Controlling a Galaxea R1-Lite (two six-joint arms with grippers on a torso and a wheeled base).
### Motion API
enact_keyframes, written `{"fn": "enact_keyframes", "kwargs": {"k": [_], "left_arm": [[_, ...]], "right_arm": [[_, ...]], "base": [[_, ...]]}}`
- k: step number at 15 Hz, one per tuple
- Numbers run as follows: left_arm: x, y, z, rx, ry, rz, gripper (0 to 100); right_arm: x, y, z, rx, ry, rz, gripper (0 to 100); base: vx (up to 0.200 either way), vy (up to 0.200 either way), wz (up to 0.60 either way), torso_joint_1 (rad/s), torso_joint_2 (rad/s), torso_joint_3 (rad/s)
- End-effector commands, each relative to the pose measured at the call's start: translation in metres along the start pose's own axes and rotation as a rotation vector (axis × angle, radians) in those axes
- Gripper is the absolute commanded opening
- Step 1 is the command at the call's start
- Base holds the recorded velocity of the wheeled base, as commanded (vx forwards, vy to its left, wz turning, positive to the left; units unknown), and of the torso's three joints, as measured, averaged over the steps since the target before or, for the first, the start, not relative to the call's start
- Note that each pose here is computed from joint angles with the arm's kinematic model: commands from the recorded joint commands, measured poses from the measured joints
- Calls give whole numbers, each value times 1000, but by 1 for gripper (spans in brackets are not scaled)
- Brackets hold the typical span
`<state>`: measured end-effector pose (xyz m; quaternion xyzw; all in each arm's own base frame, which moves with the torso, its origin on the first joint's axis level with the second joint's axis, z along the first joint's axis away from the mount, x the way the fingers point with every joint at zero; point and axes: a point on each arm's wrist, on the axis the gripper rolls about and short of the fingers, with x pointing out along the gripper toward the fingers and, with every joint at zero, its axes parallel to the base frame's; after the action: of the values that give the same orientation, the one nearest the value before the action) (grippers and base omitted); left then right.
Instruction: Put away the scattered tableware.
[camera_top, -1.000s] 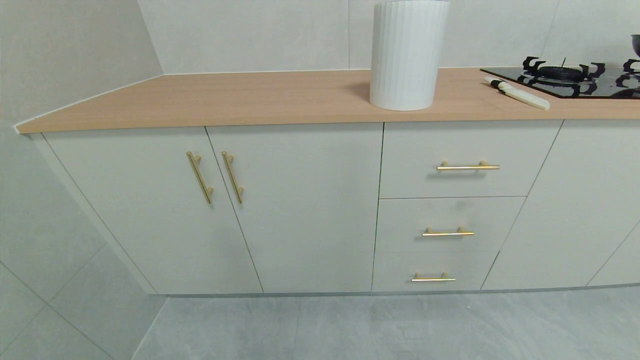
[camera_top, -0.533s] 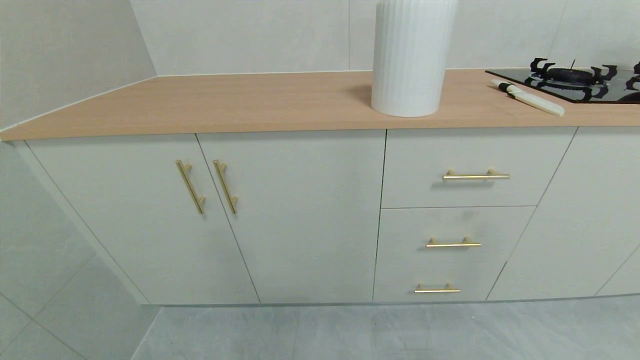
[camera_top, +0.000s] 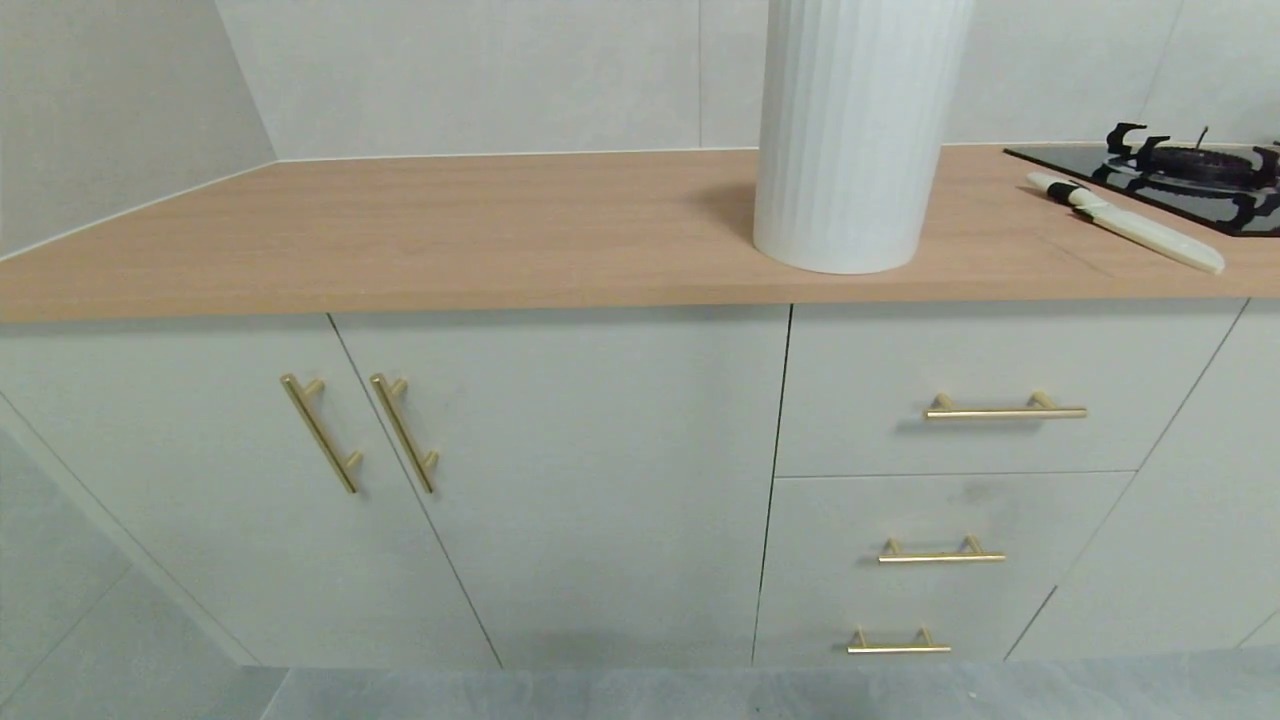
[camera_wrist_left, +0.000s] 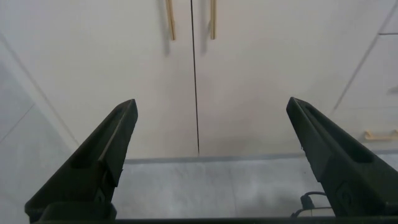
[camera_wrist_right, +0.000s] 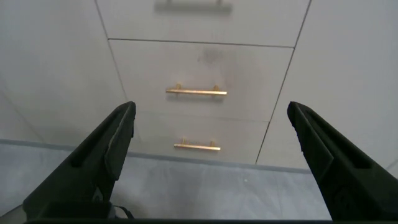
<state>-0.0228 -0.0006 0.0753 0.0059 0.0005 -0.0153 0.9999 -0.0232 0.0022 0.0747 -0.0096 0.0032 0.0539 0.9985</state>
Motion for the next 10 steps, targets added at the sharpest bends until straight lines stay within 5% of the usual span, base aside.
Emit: {"fn": "enact_keyframes", "kwargs": {"k": [1,8,10], "left_arm": [[0,0,0,0,0,0,100],[0,0,0,0,0,0,100],[0,0,0,0,0,0,100]], "right_arm": [[0,0,0,0,3,1,100],[0,0,0,0,3,1,100],[0,0,0,0,3,1,100]], "base": [[200,0,0,2,2,-2],[200,0,0,4,2,1],[0,0,0,0,0,0]]}}
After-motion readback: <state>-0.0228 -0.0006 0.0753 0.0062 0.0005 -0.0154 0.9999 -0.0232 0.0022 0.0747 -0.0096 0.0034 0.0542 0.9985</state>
